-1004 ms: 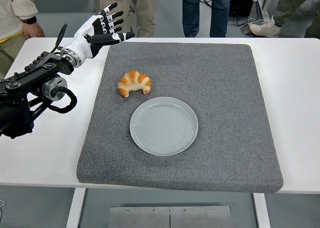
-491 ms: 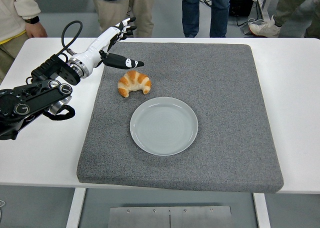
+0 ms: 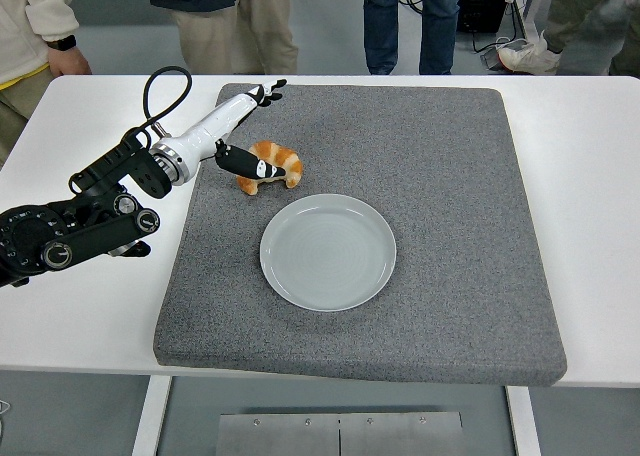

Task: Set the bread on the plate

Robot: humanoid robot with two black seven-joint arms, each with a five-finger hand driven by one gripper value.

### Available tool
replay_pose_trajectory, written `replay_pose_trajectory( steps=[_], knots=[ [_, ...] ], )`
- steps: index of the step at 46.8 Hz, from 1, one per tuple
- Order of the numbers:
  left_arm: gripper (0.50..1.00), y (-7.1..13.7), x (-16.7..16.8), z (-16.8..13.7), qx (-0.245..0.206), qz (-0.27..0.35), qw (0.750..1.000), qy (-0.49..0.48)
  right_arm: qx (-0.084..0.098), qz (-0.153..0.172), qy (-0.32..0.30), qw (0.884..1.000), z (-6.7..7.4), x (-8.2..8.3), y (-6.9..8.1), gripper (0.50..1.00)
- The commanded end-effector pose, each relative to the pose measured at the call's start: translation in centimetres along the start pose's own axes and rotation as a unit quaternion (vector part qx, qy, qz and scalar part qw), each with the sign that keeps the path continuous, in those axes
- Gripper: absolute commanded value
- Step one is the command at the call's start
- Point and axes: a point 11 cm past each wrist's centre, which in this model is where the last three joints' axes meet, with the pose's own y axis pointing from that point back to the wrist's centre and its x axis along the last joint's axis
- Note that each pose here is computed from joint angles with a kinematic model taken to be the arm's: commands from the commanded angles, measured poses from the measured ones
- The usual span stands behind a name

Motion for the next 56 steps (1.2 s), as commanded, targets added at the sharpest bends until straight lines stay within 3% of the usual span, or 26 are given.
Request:
replay_pose_trajectory(
  steps=[1, 26, 56],
  knots=[
    [0.957, 0.0, -0.4, -0.3, 0.006, -0.008, 1.0, -0.017, 0.0, 0.0, 0.0, 1.0, 0.0, 0.0, 0.0, 1.0],
    [0.957, -1.9, -1.3, -1.9, 0.033, -0.014, 0.997, -0.072, 0.0, 0.0, 0.0, 1.0, 0.0, 0.0, 0.0, 1.0],
    [0.957, -2.3, -1.5, -3.3, 0.053, -0.006, 0.995, -0.088, 0.0, -0.001, 0.0, 1.0, 0.0, 0.0, 0.0, 1.0]
  ],
)
